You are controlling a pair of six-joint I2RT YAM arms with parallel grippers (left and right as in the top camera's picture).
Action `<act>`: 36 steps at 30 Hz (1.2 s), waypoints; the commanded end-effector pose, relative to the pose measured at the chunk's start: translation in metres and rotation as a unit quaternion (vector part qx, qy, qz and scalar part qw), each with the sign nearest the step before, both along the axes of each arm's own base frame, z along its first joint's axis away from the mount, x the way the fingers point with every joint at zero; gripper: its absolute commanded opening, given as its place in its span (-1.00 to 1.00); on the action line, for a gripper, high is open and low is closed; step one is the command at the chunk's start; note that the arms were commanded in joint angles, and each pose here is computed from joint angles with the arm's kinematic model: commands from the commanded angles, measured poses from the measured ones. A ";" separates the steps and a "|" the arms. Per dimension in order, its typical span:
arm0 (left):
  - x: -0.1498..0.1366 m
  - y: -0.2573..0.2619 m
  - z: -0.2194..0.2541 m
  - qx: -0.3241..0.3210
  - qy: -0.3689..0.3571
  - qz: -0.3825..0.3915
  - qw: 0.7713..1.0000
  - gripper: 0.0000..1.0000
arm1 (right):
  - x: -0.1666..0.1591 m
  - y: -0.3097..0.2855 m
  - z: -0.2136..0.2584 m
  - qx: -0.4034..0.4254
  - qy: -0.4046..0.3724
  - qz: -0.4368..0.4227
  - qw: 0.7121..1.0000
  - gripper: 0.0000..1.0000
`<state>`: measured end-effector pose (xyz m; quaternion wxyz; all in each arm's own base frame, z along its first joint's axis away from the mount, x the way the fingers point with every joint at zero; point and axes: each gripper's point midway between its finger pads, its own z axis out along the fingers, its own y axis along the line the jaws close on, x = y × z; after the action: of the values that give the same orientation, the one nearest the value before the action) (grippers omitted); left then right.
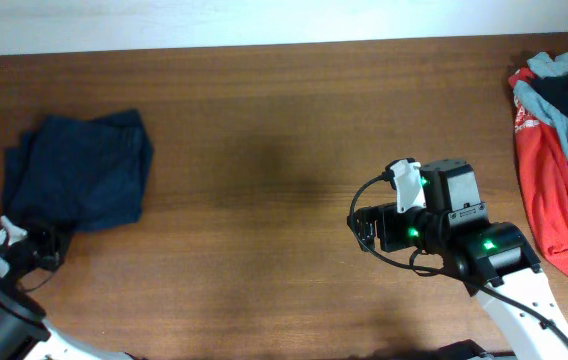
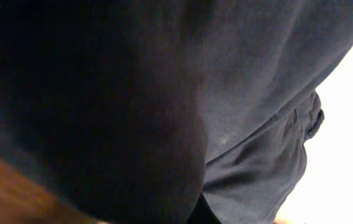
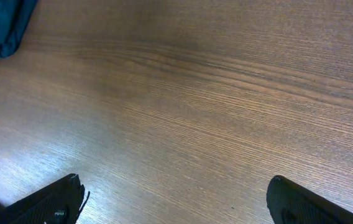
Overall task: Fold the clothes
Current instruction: 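Drag the folded shorts to the table's left edge with the left gripper, then release the shorts and lift the left gripper away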
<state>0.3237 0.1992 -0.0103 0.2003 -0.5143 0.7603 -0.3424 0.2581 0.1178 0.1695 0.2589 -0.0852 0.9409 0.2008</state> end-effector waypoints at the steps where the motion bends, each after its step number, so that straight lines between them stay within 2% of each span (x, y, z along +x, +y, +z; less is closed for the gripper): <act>1: -0.057 -0.026 -0.071 -0.006 0.188 0.016 0.982 -0.99 | 0.001 -0.001 0.002 0.001 0.000 -0.005 1.000 0.97; 8: -0.084 -0.044 -0.083 -0.027 0.239 0.022 0.970 -0.99 | 0.003 -0.001 0.003 0.002 -0.003 -0.005 1.000 0.97; 17: -0.098 -0.060 -0.094 -0.040 0.247 0.034 0.968 -0.99 | 0.001 -0.001 0.002 0.001 0.000 -0.005 1.000 0.97; 18: -0.091 -0.059 -0.092 -0.041 0.229 0.034 0.972 -0.66 | 0.001 -0.001 0.002 0.001 0.000 -0.005 1.000 0.97; 19: -0.085 -0.059 -0.089 -0.044 0.212 0.030 0.976 -0.42 | 0.001 -0.001 0.002 0.001 0.000 -0.005 1.000 0.97; 20: -0.081 -0.058 -0.086 -0.048 0.204 0.029 0.977 -0.34 | 0.001 -0.001 0.002 0.001 0.000 -0.005 1.000 0.98; 22: -0.065 -0.057 -0.074 -0.062 0.169 0.022 0.983 0.05 | 0.001 -0.001 0.002 0.001 0.000 -0.005 1.000 0.97; 26: -0.039 -0.055 -0.037 -0.089 0.099 0.013 0.991 0.30 | 0.001 -0.001 0.002 0.001 0.000 -0.005 1.000 0.97; 28: -0.027 -0.052 -0.008 -0.084 0.059 0.008 0.995 0.54 | 0.001 -0.001 0.002 0.001 0.000 -0.005 1.000 0.97; 31: -0.020 -0.042 0.034 -0.037 0.021 0.008 0.999 0.74 | 0.001 -0.001 0.002 0.001 0.000 -0.005 1.000 0.97; 32: -0.019 -0.040 0.049 -0.019 0.009 0.009 1.000 0.92 | 0.001 -0.001 0.002 0.001 0.000 -0.005 1.000 0.97; 33: -0.018 -0.035 0.081 0.024 -0.016 0.012 1.000 0.96 | 0.001 -0.001 0.002 0.001 0.000 -0.005 1.000 0.97; 36: -0.018 -0.035 0.125 0.079 -0.062 0.004 0.995 0.98 | 0.001 -0.001 0.002 0.001 0.000 -0.005 1.000 0.97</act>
<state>0.3046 0.1558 0.0637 0.2091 -0.5162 0.7508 -0.3552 0.2574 0.1177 0.1688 0.2568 -0.0849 0.9416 0.2004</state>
